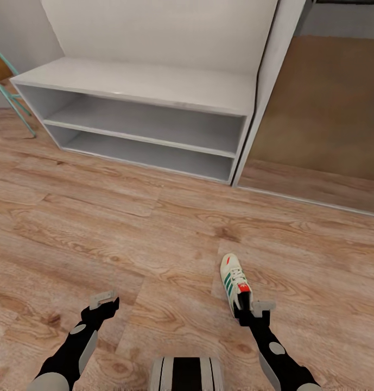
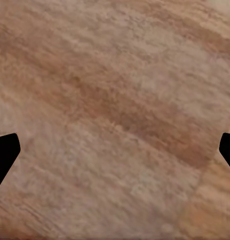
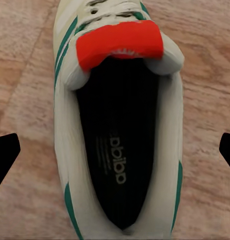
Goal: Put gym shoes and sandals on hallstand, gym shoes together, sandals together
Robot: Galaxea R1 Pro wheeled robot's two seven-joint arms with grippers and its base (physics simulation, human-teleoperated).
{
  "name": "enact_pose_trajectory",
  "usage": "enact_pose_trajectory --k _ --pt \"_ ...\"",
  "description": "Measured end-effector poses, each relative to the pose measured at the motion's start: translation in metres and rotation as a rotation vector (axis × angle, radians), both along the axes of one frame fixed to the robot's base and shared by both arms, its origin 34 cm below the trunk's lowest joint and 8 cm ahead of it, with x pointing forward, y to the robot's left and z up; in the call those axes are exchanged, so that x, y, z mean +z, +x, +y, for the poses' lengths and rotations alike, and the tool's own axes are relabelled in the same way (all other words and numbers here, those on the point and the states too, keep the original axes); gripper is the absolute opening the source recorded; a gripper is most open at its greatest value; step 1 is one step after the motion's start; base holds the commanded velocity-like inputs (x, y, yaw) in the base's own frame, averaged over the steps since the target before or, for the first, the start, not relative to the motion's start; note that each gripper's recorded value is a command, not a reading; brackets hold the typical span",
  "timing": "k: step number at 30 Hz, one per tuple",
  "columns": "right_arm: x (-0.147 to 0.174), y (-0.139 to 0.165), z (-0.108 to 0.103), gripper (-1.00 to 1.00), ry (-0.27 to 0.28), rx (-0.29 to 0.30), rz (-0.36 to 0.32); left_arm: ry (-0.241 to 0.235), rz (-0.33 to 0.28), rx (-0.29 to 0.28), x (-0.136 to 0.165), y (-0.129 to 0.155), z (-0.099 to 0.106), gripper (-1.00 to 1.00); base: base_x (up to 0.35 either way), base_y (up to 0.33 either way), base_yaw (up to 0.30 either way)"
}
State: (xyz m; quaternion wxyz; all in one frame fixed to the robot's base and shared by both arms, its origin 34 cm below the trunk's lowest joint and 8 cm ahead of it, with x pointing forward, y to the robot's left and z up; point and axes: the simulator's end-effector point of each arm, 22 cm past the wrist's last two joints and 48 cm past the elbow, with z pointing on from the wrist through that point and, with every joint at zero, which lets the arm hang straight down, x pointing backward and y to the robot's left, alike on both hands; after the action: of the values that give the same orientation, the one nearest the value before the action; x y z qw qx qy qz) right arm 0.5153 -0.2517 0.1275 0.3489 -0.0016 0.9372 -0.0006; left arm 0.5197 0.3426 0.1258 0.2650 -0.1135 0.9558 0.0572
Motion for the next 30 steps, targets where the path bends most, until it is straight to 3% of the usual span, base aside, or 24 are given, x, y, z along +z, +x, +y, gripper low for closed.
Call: enact_pose_trajectory --k 30 --pt "-0.031 -0.028 -0.001 1.0 -0.001 0.0 0.072 0.001 0.07 0.0 -0.031 -0.027 0.001 1.0 0.0 0.0 0.0"
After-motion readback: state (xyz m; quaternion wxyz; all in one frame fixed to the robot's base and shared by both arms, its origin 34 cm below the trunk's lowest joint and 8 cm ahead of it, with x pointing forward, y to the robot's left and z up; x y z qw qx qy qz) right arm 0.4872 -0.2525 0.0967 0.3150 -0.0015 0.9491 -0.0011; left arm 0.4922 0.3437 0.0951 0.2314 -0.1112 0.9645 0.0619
